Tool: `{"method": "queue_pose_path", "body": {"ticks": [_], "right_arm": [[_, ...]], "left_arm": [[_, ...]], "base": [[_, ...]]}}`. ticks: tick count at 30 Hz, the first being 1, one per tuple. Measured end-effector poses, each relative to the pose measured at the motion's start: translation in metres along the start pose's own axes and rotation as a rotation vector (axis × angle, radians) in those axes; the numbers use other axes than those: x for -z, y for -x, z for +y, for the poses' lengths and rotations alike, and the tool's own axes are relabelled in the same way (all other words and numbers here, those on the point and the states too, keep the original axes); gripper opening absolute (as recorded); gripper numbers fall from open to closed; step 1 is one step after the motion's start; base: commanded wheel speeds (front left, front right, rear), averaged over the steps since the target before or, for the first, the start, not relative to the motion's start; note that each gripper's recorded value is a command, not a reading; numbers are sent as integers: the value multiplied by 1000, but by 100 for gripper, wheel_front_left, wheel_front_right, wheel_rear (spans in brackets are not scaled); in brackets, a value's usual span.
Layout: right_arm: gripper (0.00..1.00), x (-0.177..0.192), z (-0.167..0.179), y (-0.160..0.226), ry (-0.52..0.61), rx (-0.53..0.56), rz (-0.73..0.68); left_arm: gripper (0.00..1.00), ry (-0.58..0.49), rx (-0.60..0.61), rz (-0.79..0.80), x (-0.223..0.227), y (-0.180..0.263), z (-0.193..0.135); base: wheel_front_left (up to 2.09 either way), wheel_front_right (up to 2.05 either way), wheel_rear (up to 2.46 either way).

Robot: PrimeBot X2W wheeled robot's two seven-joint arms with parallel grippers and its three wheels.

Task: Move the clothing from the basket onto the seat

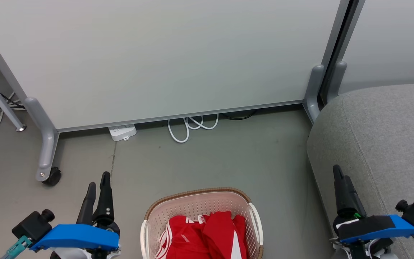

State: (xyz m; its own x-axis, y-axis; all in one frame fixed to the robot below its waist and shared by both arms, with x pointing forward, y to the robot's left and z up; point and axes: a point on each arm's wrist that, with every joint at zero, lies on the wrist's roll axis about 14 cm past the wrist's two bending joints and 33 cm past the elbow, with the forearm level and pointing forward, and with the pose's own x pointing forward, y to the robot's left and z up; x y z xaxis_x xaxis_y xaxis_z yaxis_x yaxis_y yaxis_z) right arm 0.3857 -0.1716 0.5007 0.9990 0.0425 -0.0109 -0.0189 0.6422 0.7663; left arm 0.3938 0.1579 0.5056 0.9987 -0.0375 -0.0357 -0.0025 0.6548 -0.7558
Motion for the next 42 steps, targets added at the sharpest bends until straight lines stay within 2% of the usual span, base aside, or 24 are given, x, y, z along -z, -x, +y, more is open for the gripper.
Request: {"method": "queue_pose_path", "body": {"ticks": [7,18,42], "right_arm": [[100,4,6,-1,129,-25,6],[100,8,12,-3,282,-54,8],[100,17,23,-6,544,-118,9]], "left_arm": [[100,-130,27,0,4,-1,-9],[100,-272,53,-14,6,-3,-17],[100,-528,112,-55,9,-5,-33]], "base": [[0,0,0],[0,0,0],[0,0,0]]}}
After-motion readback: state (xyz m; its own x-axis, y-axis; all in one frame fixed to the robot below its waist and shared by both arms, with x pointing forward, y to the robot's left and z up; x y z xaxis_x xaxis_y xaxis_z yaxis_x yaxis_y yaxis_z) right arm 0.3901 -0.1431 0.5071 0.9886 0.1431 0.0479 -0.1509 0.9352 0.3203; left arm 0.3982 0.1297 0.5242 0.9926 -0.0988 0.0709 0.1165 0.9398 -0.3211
